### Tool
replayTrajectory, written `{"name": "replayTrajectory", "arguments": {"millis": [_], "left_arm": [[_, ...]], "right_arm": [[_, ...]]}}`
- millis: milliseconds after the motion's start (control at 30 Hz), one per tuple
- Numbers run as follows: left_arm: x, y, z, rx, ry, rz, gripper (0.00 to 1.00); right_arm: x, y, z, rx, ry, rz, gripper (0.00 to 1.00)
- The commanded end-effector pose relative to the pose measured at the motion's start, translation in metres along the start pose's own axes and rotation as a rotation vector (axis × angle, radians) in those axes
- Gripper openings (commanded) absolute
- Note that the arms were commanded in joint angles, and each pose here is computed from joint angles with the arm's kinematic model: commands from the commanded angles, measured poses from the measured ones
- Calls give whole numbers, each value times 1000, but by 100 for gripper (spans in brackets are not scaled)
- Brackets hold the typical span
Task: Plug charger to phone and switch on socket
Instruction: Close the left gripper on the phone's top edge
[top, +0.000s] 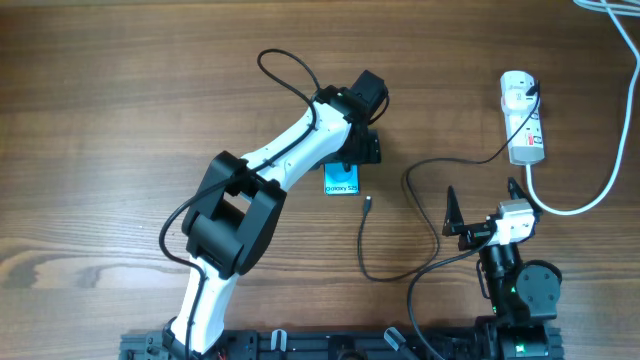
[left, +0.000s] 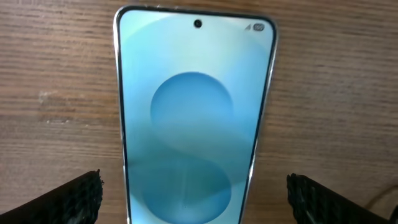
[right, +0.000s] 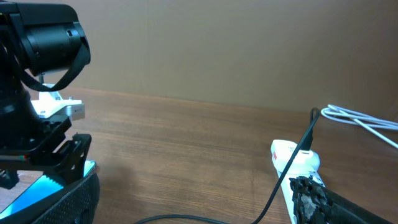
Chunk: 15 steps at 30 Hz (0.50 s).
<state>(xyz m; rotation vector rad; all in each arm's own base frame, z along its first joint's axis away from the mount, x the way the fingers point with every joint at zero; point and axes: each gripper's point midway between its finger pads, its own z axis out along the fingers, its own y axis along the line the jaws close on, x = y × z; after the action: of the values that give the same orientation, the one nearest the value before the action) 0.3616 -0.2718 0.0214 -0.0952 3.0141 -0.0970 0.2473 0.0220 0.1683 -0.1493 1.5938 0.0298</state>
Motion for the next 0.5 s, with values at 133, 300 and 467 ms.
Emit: {"name": "replayTrajectory", "arguments": {"millis": [133, 300, 467], "left_arm": [[1, 1, 6, -23, -10, 27, 100], [0, 0, 6, -22, -17, 27, 100], [0, 0, 6, -22, -17, 26, 100]], "right_arm": [[-1, -3, 0, 18, -5, -3, 100], [-1, -3, 0, 18, -5, -3, 100], [-1, -3, 0, 18, -5, -3, 100]]}}
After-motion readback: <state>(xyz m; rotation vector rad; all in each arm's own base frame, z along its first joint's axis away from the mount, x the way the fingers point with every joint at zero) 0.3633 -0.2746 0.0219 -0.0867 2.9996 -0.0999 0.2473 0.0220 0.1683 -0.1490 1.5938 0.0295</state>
